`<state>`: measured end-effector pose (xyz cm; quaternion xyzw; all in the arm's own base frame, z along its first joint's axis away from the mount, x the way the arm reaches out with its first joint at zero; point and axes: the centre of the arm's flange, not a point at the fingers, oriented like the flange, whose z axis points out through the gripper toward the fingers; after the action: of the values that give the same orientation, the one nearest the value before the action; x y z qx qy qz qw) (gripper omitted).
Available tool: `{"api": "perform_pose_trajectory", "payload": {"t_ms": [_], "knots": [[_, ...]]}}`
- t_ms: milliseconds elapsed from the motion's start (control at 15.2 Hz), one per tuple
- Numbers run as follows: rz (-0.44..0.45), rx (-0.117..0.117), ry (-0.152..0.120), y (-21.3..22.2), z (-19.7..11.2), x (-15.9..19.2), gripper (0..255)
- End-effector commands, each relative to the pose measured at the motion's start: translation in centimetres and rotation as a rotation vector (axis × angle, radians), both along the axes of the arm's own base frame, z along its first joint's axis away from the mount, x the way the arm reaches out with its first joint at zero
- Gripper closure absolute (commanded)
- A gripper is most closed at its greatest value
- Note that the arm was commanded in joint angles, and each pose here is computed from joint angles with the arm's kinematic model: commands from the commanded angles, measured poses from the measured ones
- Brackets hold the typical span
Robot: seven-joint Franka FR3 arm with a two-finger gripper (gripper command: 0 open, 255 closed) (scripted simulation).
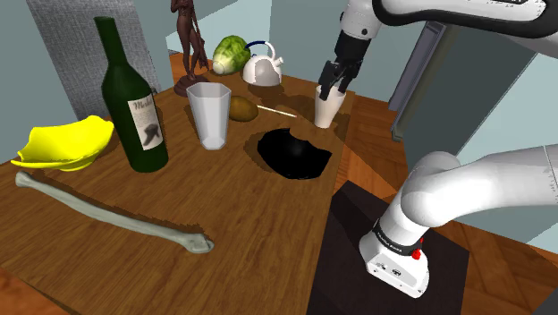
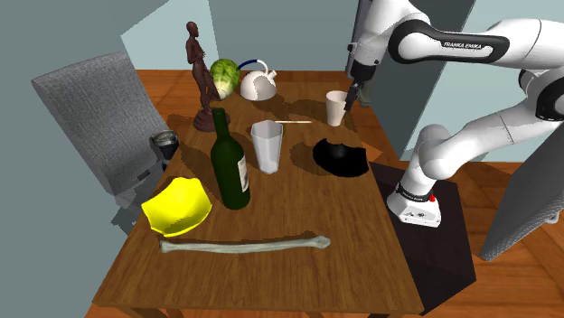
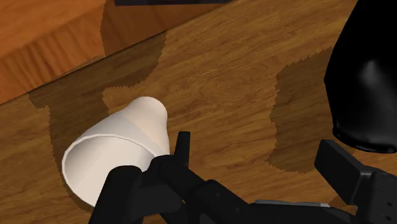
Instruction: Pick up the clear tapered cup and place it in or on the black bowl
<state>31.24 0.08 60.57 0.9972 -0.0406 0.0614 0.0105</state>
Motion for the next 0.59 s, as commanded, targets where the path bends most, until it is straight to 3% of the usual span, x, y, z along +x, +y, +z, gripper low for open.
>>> {"api": "perform_pose_trajectory", "payload": {"t_ms": [0,528], "knots": [[0.0,0.0,0.0,0.0,0.0,0.0,0],[-0.026,0.047,0.012,7.3,0.2,7.1,0]]}}
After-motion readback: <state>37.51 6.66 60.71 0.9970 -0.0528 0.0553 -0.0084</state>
